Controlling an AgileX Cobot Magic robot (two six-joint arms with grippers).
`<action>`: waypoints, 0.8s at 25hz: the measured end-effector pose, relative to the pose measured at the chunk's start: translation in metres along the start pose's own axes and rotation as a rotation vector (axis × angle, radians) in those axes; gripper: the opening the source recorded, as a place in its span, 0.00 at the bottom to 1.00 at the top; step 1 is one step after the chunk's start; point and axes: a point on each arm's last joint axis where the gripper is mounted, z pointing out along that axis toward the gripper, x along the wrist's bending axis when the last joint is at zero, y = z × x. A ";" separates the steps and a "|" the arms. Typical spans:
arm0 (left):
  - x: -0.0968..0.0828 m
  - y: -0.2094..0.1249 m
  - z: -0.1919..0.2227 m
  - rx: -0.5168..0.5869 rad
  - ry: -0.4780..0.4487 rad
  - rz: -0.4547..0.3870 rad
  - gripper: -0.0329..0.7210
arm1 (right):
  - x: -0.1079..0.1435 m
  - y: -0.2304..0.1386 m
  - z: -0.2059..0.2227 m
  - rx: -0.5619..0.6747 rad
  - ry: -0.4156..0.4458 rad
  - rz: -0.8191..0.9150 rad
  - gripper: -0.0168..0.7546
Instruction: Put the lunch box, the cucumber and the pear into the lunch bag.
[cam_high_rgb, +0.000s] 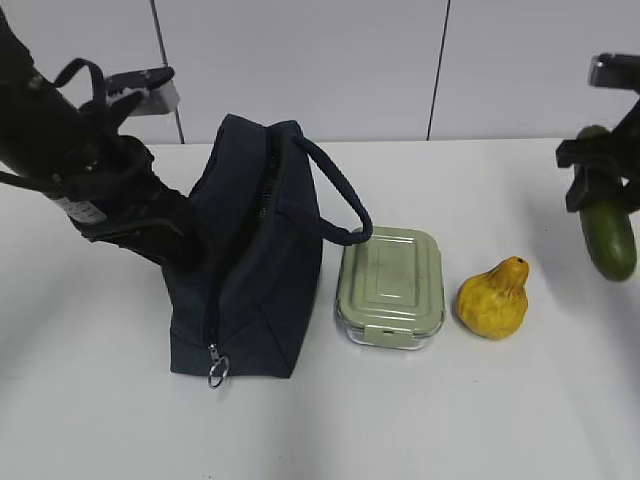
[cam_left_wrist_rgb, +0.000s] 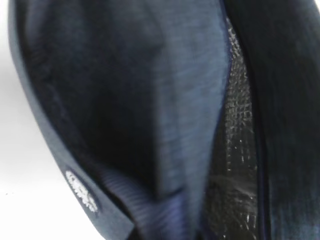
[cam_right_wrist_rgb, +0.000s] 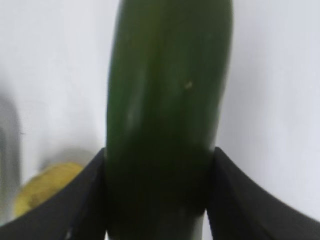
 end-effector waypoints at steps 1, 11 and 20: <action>0.000 0.000 0.001 0.002 -0.002 0.012 0.20 | 0.006 0.004 -0.009 -0.027 0.041 0.001 0.51; -0.001 0.004 0.003 -0.031 -0.012 0.017 0.05 | 0.139 0.014 -0.073 -0.158 0.453 -0.180 0.51; -0.001 0.006 0.003 -0.054 -0.018 0.004 0.05 | 0.227 -0.003 -0.064 -0.115 0.573 -0.256 0.51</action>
